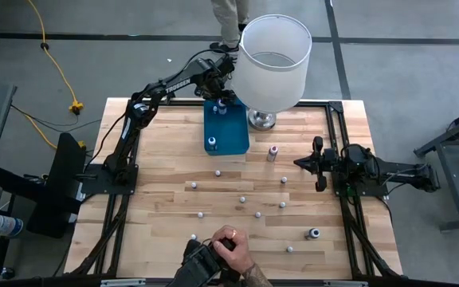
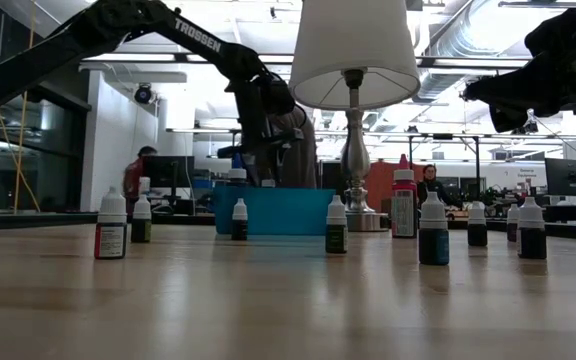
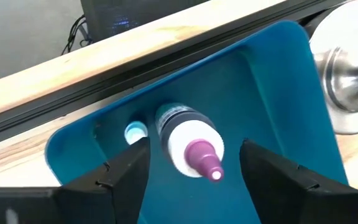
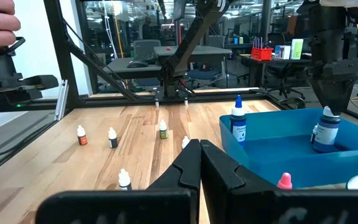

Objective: Pick & Place food coloring
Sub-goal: Put the small green food coloring bottle into the blue bin

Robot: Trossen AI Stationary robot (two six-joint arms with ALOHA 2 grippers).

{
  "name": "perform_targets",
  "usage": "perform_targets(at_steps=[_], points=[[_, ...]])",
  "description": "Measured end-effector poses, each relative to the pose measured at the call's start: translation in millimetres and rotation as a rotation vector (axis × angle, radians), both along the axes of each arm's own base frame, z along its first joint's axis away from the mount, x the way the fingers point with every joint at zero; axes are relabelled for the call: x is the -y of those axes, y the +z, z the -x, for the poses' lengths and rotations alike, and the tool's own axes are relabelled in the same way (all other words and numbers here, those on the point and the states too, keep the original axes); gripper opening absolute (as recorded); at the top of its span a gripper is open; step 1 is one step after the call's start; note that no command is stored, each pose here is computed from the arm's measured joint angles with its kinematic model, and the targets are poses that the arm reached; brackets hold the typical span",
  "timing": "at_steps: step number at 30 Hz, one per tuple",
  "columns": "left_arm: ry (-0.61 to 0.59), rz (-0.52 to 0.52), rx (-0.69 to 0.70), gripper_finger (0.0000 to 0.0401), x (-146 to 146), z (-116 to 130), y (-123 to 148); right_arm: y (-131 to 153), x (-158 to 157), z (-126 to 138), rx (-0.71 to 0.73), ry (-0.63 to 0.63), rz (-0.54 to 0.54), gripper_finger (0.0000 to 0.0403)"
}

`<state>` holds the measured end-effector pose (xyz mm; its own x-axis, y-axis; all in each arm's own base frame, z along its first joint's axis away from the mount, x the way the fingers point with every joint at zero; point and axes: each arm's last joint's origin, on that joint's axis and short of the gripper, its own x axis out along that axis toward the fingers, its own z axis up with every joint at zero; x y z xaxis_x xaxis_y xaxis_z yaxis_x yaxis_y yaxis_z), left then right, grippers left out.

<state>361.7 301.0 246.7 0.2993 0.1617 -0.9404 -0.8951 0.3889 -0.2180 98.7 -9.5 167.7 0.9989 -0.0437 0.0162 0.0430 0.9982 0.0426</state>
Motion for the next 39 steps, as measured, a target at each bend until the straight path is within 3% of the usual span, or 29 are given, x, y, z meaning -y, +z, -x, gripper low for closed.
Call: perform_targets(at_steps=[16, 23, 28, 34, 39], points=[[-0.01, -0.034, 0.054, 0.0268, -3, -4, 2, 0, 0, 0, 0.0, 0.0, 0.0, 0.0], [-0.039, -0.177, 0.008, 0.0269, -10, -6, 4, 0, 0, 0, 0.0, 0.0, 0.0, 0.0], [0.024, -0.248, -0.044, 0.0269, -15, -2, 5, 0, 0, 0, 0.0, 0.0, 0.0, 0.0], [0.198, -0.184, -0.068, 0.0269, -19, 9, 3, 0, 0, 0, 0.0, 0.0, 0.0, 0.0], [0.257, -0.149, -0.111, 0.0269, -24, 20, 1, 0, 0, 0, 0.0, 0.0, 0.0, 0.0]])
